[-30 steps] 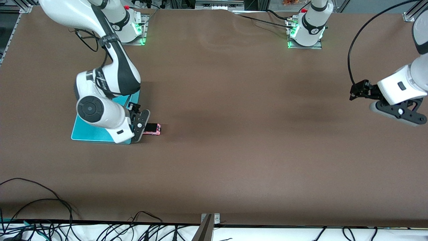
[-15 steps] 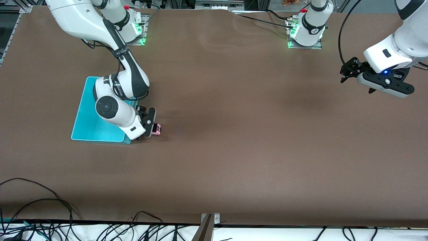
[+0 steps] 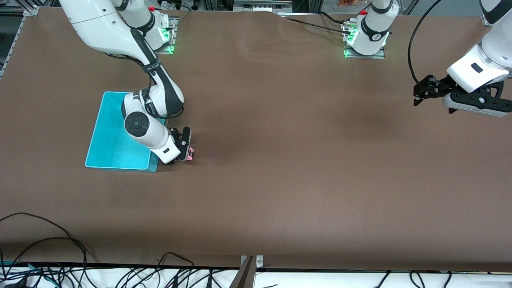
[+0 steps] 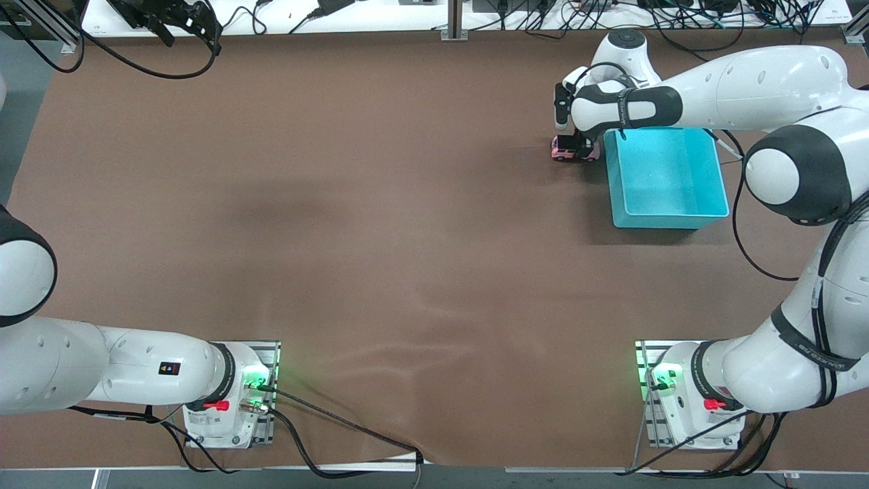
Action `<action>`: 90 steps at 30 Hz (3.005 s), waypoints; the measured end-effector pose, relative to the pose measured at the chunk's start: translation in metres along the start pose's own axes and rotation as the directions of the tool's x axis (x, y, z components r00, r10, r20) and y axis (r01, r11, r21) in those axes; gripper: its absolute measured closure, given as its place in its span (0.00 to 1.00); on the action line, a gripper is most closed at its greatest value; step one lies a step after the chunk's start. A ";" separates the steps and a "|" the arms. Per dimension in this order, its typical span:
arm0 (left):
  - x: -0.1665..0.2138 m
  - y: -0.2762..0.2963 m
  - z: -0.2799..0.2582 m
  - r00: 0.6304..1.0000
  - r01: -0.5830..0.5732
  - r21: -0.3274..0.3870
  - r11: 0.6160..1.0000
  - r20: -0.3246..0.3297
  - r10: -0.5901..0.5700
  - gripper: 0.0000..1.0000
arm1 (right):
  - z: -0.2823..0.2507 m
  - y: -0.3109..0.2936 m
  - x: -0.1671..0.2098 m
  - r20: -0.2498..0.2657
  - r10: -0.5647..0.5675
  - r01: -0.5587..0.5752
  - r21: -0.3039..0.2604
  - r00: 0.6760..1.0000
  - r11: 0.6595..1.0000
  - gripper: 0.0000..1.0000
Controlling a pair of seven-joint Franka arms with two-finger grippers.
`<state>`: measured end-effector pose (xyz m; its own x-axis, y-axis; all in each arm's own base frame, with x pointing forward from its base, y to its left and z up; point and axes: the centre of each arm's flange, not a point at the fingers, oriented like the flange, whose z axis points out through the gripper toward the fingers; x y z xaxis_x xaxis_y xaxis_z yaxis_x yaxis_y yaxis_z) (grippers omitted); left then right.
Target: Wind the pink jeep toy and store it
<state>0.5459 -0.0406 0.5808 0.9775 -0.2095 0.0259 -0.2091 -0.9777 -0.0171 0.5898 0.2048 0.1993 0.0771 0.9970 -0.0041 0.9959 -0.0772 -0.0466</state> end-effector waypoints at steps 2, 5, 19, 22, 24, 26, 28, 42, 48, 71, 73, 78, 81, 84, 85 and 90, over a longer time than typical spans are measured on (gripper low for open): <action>0.000 -0.001 0.000 1.000 0.006 0.000 1.000 0.003 -0.006 0.00 | -0.003 0.001 0.002 -0.002 -0.016 0.016 -0.006 1.000 1.000 0.49; 0.000 -0.002 0.000 1.000 0.010 -0.001 1.000 0.006 -0.010 0.00 | -0.012 0.005 0.005 -0.009 -0.042 0.042 -0.024 0.999 0.999 0.49; 0.001 -0.004 -0.004 1.000 0.017 -0.003 1.000 0.022 -0.017 0.00 | -0.180 0.020 -0.012 0.053 -0.020 0.015 0.086 0.998 0.996 0.49; 0.002 -0.004 -0.004 1.000 0.016 -0.004 1.000 0.022 -0.016 0.00 | -0.210 0.018 -0.028 0.059 0.003 -0.009 0.100 0.998 0.995 0.49; 0.003 -0.004 -0.004 1.000 0.017 -0.004 1.000 0.022 -0.016 0.00 | -0.226 0.018 -0.044 0.053 0.019 -0.025 0.111 0.998 0.993 0.49; 0.004 -0.005 -0.004 1.000 0.017 -0.004 1.000 0.022 -0.016 0.00 | -0.237 0.018 -0.066 0.041 0.028 -0.033 0.132 0.999 0.991 0.49; 0.005 -0.005 -0.003 1.000 0.017 -0.004 1.000 0.023 -0.016 0.00 | -0.242 0.019 -0.090 0.025 0.034 -0.037 0.156 0.999 0.987 0.49; 0.006 -0.004 -0.002 1.000 0.016 -0.005 1.000 0.025 -0.016 0.00 | -0.172 0.015 -0.205 -0.052 -0.018 0.032 0.274 0.998 0.961 0.49; 0.006 -0.004 -0.002 1.000 0.015 -0.006 1.000 0.024 -0.015 0.00 | -0.121 -0.002 -0.206 -0.066 -0.021 0.038 0.267 0.998 0.963 0.49; 0.007 -0.004 -0.002 1.000 0.015 -0.007 1.000 0.024 -0.015 0.00 | -0.018 -0.092 -0.219 -0.053 0.008 0.005 0.233 0.999 0.972 0.49; 0.007 -0.004 -0.002 1.000 0.015 -0.007 1.000 0.024 -0.015 0.00 | -0.014 -0.096 -0.219 -0.052 0.007 0.005 0.233 0.999 0.972 0.48; 0.007 -0.004 -0.002 1.000 0.015 -0.007 1.000 0.023 -0.015 0.00 | -0.013 -0.097 -0.216 -0.052 0.001 0.011 0.226 0.999 0.974 0.37; 0.007 -0.004 -0.003 1.000 0.015 -0.007 1.000 0.022 -0.015 0.00 | -0.021 -0.092 -0.213 -0.056 -0.005 0.017 0.206 0.998 0.978 0.26; 0.007 -0.004 -0.003 1.000 0.015 -0.007 1.000 0.022 -0.015 0.00 | -0.039 -0.078 -0.209 -0.062 -0.012 0.022 0.168 0.998 0.985 0.12; 0.007 -0.004 -0.003 1.000 0.015 -0.007 1.000 0.022 -0.015 0.00 | -0.047 -0.072 -0.208 -0.065 -0.014 0.024 0.155 0.998 0.988 0.07; 0.007 -0.004 -0.003 1.000 0.015 -0.007 1.000 0.022 -0.015 0.00 | -0.103 -0.037 -0.202 -0.085 -0.014 0.022 0.090 0.996 0.996 0.00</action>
<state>0.5534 -0.0385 0.5840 0.9809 -0.1943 0.0040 -0.1943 -0.9809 -0.0096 0.5418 0.0062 0.3048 0.0669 0.9945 0.0812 0.9891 -0.0554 -0.1367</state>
